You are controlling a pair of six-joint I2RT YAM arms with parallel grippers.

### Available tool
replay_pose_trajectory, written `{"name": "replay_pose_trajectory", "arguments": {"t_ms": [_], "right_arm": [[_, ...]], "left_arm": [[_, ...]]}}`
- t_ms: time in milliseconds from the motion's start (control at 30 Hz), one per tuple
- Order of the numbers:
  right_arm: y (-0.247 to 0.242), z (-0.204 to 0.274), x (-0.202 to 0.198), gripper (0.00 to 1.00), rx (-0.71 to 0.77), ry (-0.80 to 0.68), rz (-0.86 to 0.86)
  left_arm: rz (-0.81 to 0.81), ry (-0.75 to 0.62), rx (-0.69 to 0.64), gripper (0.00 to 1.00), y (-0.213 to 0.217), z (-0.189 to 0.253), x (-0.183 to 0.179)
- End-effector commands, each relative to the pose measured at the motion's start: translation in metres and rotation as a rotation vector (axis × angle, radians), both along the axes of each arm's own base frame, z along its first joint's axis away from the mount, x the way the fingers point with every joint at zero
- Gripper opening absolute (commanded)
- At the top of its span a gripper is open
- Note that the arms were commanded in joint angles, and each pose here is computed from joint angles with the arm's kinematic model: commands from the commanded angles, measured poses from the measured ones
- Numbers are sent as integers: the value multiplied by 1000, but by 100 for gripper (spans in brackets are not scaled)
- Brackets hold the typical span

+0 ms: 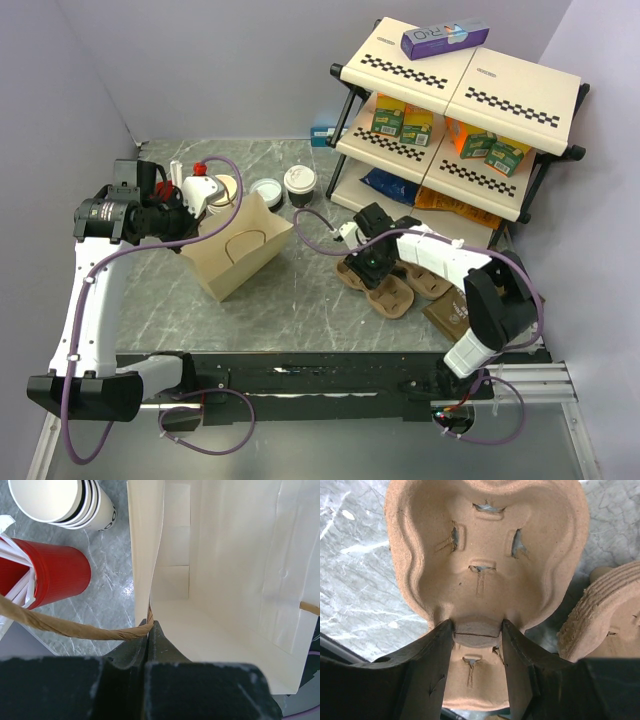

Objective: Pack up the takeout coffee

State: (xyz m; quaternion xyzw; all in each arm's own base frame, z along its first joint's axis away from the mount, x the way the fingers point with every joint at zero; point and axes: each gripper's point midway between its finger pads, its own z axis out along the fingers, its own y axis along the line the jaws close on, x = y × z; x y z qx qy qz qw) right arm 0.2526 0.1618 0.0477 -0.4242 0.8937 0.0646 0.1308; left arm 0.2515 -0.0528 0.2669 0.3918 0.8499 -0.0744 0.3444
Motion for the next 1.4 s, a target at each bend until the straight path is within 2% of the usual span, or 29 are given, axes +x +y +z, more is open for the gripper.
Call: {"name": "replay_pose_trajectory", "arguments": {"t_ms": [0,400,500,533,633,700,833,933,1033,1133,1167,1333,1367], "right_arm": [[-7,-7,-7,50,7,-15,-36],[-2,-7,-3,49,74,-64,-96],[-2,-6,-3,39,82,-77,-98],[-3,-6,-3,32,82,-79,-103],[-6,3,-8,21,106,-81,-116],[-7,14,-15,19,120,-84,-112],[-5,38,-29,9,175,-46,-72],[-3,68,-33,0,236,-96,-23],[5,121,-28,0,336,-234,43],[10,194,-14,0,435,-464,85],[15,237,-7,0,494,-583,111],[52,359,-10,0,715,-819,359],[62,364,-5,0,736,-804,386]], "left_arm": [[0,-39,-19,1,-3,10,2],[10,-20,-23,1,-3,8,1],[4,-14,-26,1,-5,9,2],[1,-8,-31,1,-6,9,3],[-11,-10,-46,1,-9,12,6],[-23,-12,-53,1,-12,13,7],[-57,0,-78,1,-20,7,4],[-88,-8,-90,1,-27,7,2],[-120,-9,-113,1,-37,9,-1],[-141,-8,-113,1,-43,8,-2],[-148,-9,-109,1,-44,8,-1],[-167,-24,-111,1,-54,13,2],[-159,-28,-116,1,-55,15,4]]}}
